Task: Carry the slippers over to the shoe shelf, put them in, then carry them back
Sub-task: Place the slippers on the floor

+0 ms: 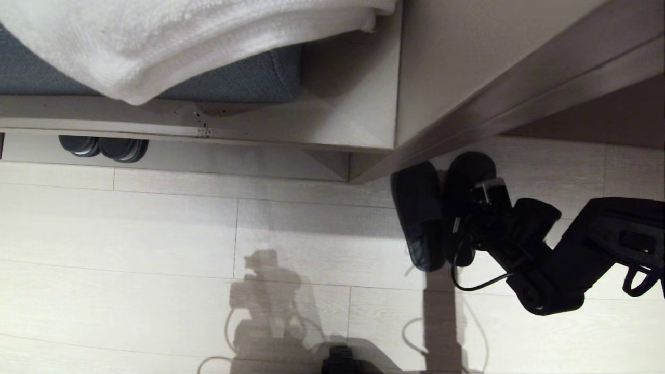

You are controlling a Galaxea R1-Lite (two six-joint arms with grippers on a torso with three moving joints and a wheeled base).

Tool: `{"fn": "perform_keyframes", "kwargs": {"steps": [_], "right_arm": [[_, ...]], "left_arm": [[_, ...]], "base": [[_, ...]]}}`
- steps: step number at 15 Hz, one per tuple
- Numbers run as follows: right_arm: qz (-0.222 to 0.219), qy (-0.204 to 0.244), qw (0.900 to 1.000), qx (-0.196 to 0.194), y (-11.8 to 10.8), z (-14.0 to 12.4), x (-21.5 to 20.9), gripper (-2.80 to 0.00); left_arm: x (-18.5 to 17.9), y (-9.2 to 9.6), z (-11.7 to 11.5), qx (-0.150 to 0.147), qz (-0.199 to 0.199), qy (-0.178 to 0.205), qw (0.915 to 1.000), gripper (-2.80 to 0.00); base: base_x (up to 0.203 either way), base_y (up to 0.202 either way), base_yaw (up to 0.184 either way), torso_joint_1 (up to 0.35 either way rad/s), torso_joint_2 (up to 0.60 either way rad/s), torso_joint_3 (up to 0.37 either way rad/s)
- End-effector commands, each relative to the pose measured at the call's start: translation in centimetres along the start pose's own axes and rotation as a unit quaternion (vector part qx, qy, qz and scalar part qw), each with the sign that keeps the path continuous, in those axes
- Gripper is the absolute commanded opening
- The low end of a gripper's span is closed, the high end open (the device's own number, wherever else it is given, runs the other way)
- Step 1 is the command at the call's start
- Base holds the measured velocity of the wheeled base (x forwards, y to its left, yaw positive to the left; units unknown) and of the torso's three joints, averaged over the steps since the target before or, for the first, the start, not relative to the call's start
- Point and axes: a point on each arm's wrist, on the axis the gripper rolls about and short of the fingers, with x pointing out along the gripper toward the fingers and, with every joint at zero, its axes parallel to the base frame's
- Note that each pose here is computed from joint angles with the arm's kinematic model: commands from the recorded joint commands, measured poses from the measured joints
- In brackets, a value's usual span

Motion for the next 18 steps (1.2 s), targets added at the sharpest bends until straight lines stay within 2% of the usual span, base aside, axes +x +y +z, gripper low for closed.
{"fn": "perform_keyframes", "kwargs": {"steps": [1,3,6,8,9,11,17,18], "right_arm": [[0.002,-0.013,1.000,-0.016,-1.3,0.6,-0.2,-2.80],[-0.001,-0.016,0.999,-0.045,-2.1,0.9,-0.5,-2.80],[0.005,-0.005,0.999,-0.045,-1.8,0.6,-1.0,-2.80],[0.021,0.003,0.999,-0.047,-1.4,0.2,-1.3,-2.80],[0.040,0.000,0.998,-0.057,-1.3,0.2,-1.5,-2.80],[0.051,0.003,0.996,-0.078,-1.3,-0.1,-1.6,-2.80],[0.054,0.007,0.996,-0.077,-1.1,-0.4,-1.5,-2.80],[0.054,0.005,0.996,-0.077,-1.2,-0.4,-1.4,0.00]], "left_arm": [[0.0,0.0,0.0,0.000,0.000,0.000,1.0000,-2.80],[0.0,0.0,0.0,0.000,0.000,-0.001,1.0000,-2.80],[0.0,0.0,0.0,0.000,0.000,0.000,1.0000,-2.80],[0.0,0.0,0.0,0.000,0.000,0.000,1.0000,-2.80],[0.0,0.0,0.0,0.000,0.000,0.000,1.0000,-2.80],[0.0,0.0,0.0,0.000,0.000,0.000,1.0000,-2.80],[0.0,0.0,0.0,0.000,0.000,0.000,1.0000,-2.80],[0.0,0.0,0.0,0.000,0.000,-0.001,1.0000,-2.80]], "base": [[0.000,0.000,0.000,0.000,0.00,0.000],[0.000,0.000,0.000,0.000,0.00,0.000],[0.000,0.000,0.000,0.000,0.00,0.000],[0.000,0.000,0.000,0.000,0.00,0.000],[0.000,0.000,0.000,0.000,0.00,0.000],[0.000,0.000,0.000,0.000,0.00,0.000],[0.000,0.000,0.000,0.000,0.00,0.000],[0.000,0.000,0.000,0.000,0.00,0.000]]}}
